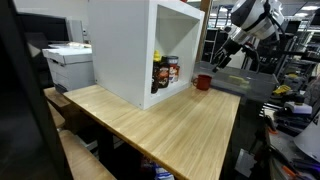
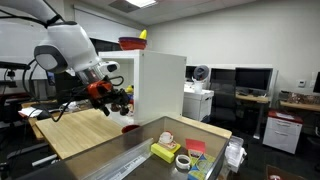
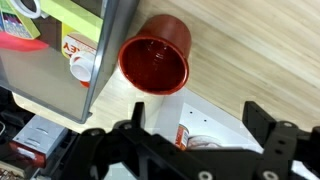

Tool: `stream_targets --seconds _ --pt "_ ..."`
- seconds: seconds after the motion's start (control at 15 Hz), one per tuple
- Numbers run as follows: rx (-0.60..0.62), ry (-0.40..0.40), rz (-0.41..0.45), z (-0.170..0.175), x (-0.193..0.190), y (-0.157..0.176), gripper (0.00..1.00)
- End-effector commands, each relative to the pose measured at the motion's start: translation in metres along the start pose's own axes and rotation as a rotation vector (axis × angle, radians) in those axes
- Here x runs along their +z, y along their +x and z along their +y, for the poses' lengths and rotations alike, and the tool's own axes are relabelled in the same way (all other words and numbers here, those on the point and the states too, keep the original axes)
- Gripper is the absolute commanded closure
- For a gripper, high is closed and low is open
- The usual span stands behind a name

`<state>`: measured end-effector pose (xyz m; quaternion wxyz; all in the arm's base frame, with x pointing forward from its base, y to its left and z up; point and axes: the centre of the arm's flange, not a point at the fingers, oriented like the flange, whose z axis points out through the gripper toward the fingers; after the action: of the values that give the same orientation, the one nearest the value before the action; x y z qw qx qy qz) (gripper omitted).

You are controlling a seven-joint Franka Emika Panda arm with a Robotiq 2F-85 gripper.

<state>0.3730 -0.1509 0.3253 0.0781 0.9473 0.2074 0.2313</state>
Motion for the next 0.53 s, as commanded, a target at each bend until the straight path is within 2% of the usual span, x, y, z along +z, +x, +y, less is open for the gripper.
stream_targets --seconds 0.0,0.47 --pt "0.000 0.001 0.001 0.0007 -0.0016 0.0012 0.00" --pt "0.008 0.021 -0.013 0.0020 0.0033 0.0027 0.00"
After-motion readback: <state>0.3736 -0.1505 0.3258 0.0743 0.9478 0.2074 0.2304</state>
